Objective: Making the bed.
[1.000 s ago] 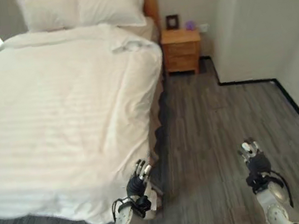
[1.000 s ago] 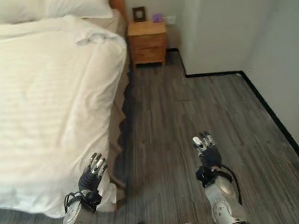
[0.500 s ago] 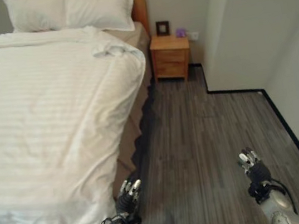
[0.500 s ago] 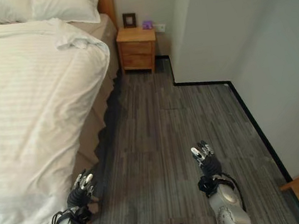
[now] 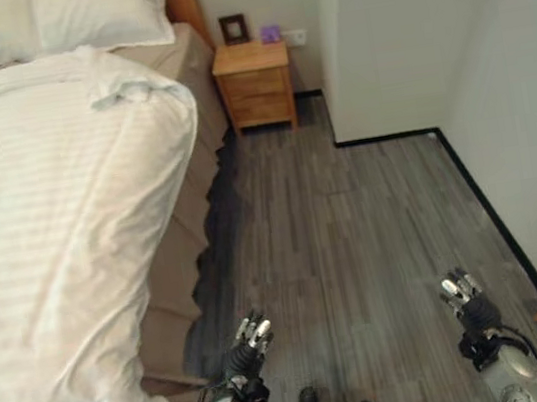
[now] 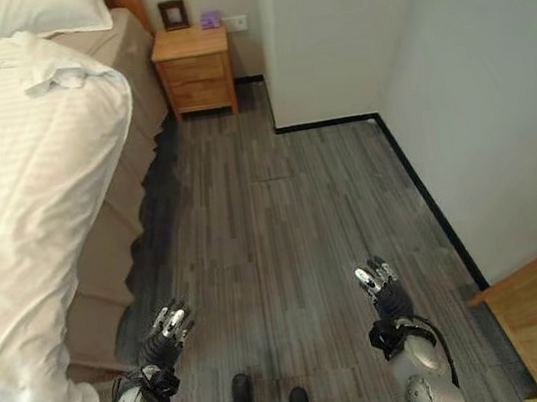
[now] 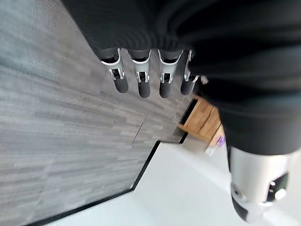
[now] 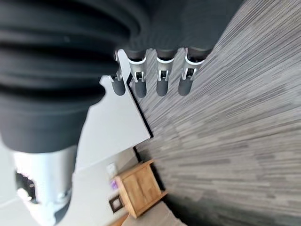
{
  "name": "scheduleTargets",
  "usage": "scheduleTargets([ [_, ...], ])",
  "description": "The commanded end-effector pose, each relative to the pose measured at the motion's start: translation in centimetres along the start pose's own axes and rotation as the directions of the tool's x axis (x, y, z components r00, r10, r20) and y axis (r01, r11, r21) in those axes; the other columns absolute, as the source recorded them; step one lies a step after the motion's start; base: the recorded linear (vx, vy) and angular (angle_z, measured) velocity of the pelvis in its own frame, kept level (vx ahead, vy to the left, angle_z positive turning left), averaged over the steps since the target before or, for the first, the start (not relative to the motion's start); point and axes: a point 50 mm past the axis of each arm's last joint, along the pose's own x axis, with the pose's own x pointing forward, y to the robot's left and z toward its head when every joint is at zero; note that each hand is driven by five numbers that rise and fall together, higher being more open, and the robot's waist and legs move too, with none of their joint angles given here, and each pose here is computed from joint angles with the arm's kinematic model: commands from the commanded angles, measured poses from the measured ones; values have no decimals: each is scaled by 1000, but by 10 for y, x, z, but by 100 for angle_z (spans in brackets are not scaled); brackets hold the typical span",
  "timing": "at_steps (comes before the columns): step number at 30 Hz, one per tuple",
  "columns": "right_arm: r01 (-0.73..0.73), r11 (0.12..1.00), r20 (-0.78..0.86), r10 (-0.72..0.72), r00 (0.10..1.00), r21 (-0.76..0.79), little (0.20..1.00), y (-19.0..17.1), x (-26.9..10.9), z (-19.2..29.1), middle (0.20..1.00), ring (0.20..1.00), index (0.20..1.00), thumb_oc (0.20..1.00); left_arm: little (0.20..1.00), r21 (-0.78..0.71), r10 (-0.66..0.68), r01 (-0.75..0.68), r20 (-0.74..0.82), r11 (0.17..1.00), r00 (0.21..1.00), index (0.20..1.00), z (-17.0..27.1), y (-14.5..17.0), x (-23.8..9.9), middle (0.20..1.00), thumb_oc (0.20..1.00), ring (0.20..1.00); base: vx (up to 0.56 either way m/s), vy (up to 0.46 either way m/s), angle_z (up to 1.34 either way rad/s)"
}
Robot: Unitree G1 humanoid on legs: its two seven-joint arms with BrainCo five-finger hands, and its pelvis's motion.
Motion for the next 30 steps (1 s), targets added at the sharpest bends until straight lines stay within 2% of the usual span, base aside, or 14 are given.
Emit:
scheduleTargets([
  [1, -102, 994, 107, 98, 989, 31, 1000, 18, 4, 19, 1000, 1000, 1000, 1000, 1000, 54, -37, 32, 106, 998, 994, 1000, 26, 0, 4, 1000, 1000, 1000, 229, 180, 8],
  [6, -146, 989, 101, 146, 984, -7, 1000, 29, 9, 21, 1000, 1000, 1000, 1000, 1000, 46, 13, -19, 121, 999, 993, 1000, 30, 11, 1, 1000, 1000, 1000, 127, 144, 7],
  [9, -199, 980, 136, 197, 971, 0, 1000, 48, 18, 29, 1000, 1000, 1000, 1000, 1000, 47, 70, -77, 139, 996, 988, 1000, 34, 21, -2, 1000, 1000, 1000, 142, 231, -17],
  [12, -204, 979, 142, 201, 969, 5, 1000, 49, 18, 31, 1000, 1000, 1000, 1000, 1000, 58, 79, -89, 148, 994, 986, 1000, 38, 24, -2, 1000, 1000, 1000, 222, 126, -7],
  [17, -151, 989, 140, 150, 979, -4, 1000, 31, 12, 31, 1000, 1000, 1000, 1000, 1000, 115, 23, -42, 168, 992, 985, 1000, 48, 15, 5, 1000, 1000, 1000, 441, -13, 39],
  [21, -102, 994, 106, 105, 989, -30, 1000, 16, 3, 22, 1000, 1000, 1000, 1000, 1000, 159, -52, 22, 186, 987, 981, 1000, 55, -2, 16, 1000, 1000, 1000, 791, -133, 78],
  [24, -96, 994, 80, 100, 992, -44, 1000, 10, 0, 17, 1000, 1000, 1000, 1000, 1000, 140, -118, 98, 147, 985, 982, 1000, 42, -18, 18, 1000, 1000, 1000, 878, -202, 90],
  [27, -120, 993, 124, 119, 985, 0, 1000, 14, 4, 29, 1000, 1000, 1000, 1000, 1000, 75, -133, 124, 130, 989, 983, 1000, 38, -27, 20, 1000, 1000, 1000, 700, -324, 36],
  [30, -108, 993, 127, 112, 986, -40, 1000, 16, 10, 34, 1000, 1000, 1000, 1000, 1000, 96, -153, 141, 131, 985, 980, 1000, 43, -31, 22, 1000, 1000, 1000, 604, -342, -27],
])
